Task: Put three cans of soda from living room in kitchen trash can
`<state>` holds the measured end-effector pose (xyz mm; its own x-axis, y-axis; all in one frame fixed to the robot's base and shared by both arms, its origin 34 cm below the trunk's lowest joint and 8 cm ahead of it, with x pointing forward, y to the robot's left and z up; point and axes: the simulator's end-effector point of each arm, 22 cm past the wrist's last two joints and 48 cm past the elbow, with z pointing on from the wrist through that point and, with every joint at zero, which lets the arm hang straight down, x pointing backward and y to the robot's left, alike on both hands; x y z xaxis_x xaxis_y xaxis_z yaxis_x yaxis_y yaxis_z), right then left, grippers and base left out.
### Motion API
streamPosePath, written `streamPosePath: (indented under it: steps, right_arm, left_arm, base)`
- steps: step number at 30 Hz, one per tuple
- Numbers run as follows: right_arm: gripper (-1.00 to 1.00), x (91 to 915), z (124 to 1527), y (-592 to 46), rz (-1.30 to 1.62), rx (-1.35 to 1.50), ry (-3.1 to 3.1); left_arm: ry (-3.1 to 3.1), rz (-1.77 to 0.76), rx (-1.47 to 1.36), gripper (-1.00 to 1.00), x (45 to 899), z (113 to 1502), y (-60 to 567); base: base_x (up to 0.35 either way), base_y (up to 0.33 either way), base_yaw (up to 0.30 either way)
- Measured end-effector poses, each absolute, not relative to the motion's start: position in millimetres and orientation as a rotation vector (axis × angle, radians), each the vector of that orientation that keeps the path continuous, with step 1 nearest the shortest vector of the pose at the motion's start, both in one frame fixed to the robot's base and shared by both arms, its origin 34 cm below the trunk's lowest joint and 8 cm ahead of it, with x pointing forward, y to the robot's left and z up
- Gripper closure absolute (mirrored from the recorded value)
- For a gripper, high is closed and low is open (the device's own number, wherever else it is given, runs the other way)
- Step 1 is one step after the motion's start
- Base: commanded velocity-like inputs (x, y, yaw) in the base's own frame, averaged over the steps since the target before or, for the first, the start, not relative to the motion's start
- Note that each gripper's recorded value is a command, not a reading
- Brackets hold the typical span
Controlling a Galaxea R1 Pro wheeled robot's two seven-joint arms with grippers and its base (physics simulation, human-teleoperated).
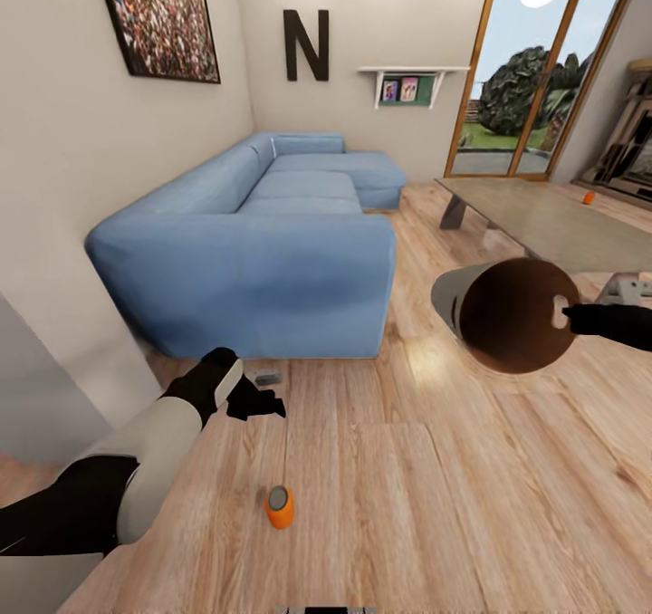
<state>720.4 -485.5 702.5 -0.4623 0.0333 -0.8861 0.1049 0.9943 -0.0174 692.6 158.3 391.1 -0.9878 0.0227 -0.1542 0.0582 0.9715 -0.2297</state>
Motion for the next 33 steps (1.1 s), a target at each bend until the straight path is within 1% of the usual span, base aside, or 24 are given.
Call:
streamPosePath:
  steps: [12,33]
  right_arm:
    - [1.00,740.4,709.8,-492.1,-0.101,0.095,2.029]
    - [1.00,756.2,654.3,-494.6,-0.112,0.092,2.109]
  left_arm:
    - [3.017,-0.357,0.056,-1.00,686.2,360.0,158.0]
    - [3.083,-0.380,0.053,-1.00,674.9,307.4,150.4]
  base:
    - [0.000,0.000,0.000]
    - [0.000,0.000,0.000]
